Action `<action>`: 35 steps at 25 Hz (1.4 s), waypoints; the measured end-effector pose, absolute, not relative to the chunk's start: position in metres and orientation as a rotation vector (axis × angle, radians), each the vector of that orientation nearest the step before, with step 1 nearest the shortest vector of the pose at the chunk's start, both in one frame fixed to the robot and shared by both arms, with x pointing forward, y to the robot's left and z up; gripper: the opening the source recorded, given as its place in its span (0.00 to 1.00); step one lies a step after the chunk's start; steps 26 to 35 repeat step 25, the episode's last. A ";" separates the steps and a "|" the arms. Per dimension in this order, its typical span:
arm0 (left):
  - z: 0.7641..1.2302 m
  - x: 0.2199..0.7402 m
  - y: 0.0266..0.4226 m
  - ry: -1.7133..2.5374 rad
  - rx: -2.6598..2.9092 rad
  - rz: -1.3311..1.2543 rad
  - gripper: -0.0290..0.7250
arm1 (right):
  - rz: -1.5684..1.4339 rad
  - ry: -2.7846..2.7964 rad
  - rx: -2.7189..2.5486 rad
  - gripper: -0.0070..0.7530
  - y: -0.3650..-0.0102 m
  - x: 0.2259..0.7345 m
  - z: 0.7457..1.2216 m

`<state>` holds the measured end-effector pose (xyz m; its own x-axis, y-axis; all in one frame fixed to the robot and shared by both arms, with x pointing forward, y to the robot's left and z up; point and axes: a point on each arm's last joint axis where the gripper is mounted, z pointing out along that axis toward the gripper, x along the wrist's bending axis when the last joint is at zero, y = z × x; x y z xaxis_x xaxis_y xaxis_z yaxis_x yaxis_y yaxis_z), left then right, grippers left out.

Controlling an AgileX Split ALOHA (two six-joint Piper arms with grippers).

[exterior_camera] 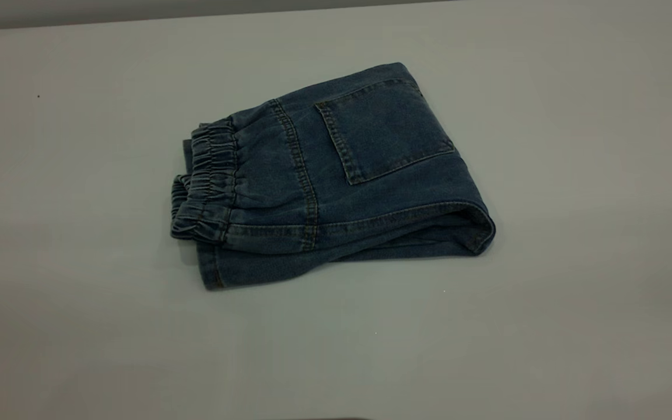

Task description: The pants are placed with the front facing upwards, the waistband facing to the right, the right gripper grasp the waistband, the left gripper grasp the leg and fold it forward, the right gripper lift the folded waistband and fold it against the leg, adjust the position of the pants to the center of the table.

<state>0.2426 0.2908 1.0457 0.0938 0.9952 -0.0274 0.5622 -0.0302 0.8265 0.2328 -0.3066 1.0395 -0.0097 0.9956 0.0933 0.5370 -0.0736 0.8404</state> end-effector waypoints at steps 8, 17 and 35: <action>1.044 0.229 0.290 1.502 1.639 0.841 0.65 | 0.979 1.602 1.670 0.56 -0.307 0.233 1.039; 1.044 0.229 0.290 1.502 1.639 0.840 0.65 | 0.979 1.601 1.670 0.56 -0.307 0.233 1.039; 1.044 0.229 0.290 1.505 1.638 0.838 0.65 | 0.979 1.602 1.670 0.56 -0.307 0.233 1.039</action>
